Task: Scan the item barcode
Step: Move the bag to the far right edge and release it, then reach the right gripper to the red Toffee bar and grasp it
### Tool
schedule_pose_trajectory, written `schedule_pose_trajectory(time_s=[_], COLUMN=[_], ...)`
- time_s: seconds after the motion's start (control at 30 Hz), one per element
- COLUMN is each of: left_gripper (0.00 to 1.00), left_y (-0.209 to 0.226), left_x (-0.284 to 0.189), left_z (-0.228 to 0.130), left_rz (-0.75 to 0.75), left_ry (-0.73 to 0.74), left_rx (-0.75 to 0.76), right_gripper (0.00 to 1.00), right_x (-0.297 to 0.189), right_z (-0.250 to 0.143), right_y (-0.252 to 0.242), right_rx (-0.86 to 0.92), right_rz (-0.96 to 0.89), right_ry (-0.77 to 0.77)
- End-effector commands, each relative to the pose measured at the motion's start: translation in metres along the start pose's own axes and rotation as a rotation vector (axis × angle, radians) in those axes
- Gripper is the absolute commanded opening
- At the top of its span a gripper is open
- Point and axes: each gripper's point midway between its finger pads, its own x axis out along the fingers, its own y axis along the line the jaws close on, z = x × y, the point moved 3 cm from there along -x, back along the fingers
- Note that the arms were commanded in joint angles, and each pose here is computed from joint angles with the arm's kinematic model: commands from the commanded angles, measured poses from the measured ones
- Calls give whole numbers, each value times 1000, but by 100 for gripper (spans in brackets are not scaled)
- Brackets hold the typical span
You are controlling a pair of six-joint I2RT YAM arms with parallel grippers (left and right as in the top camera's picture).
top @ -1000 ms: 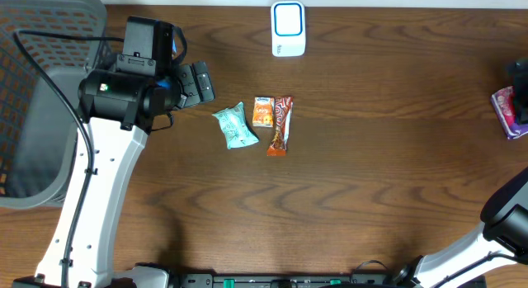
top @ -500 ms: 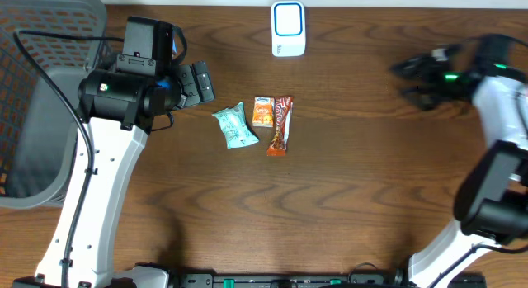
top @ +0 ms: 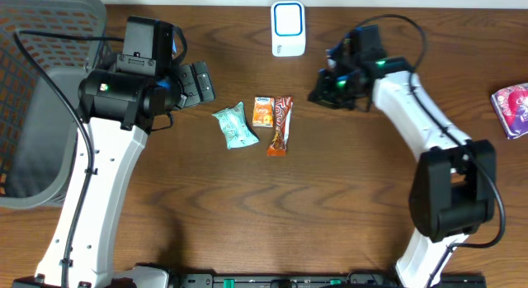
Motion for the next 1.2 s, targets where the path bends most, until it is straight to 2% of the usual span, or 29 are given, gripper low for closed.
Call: schedule_pose_trajectory(time_s=[0.0, 0.2, 0.4, 0.57, 0.63, 0.77, 1.17], left_gripper=[98, 98, 98, 98, 98, 98, 98], left_y=[1, 1, 1, 1, 1, 1, 1], left_x=[2, 2, 2, 2, 2, 2, 2], left_z=[0, 0, 0, 0, 0, 0, 0], left_rz=[3, 3, 3, 3, 3, 3, 3], left_ry=[9, 9, 9, 9, 9, 9, 9], left_rx=[-8, -8, -8, -8, -8, -8, -8], right_gripper=[8, 13, 9, 10, 7, 1, 2], right_x=[9, 31, 65, 78, 82, 82, 66], right_z=[-8, -22, -37, -41, -44, -49, -55], right_y=[15, 28, 28, 17, 13, 0, -34], right_rx=[-4, -30, -59, -52, -49, -41, -36], right_rz=[-86, -204, -233, -259, -272, -335, -545], right_ry=[-45, -89, -43, -15, 0, 16, 23])
